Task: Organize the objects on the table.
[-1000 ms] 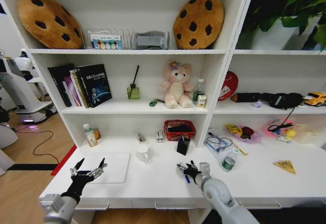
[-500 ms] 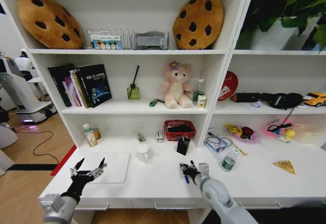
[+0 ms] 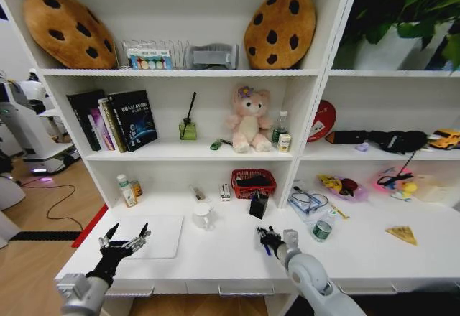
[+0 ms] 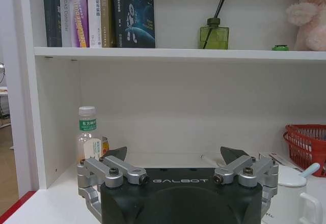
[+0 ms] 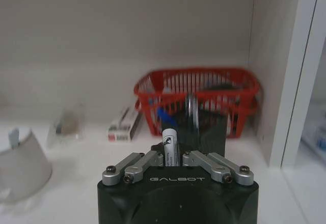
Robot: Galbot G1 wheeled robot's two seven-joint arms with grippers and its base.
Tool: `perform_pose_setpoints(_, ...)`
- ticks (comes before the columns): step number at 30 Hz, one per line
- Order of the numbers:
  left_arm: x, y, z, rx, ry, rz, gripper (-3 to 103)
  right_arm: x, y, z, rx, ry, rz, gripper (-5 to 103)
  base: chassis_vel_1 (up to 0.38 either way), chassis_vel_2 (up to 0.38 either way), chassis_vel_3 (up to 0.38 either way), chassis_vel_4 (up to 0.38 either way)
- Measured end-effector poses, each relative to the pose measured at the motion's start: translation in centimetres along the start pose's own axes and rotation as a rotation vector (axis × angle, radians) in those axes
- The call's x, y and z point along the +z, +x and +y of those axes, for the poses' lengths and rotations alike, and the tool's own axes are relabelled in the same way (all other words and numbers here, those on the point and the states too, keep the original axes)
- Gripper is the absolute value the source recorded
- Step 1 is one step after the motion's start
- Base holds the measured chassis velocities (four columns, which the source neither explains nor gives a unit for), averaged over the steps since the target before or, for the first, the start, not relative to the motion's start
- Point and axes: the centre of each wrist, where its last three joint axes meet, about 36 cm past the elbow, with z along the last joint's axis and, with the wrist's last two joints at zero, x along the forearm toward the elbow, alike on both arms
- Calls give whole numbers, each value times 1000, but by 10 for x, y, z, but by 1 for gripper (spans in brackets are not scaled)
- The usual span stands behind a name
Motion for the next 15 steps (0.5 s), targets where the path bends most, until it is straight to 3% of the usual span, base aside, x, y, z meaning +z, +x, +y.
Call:
perform_pose_setpoints(3,0,0,0,0,0,0,100,-33,-23,-14,19,61,-179,12,0,0,0,0)
perform_pose_setpoints(6,0,0,0,0,0,0,100,-47,-45,-24,37,67,-232,12,0,0,0,0)
perform_pose_setpoints(15,0,0,0,0,0,0,100,-54,-108,-33,43,77,-244,12,0,0,0,0)
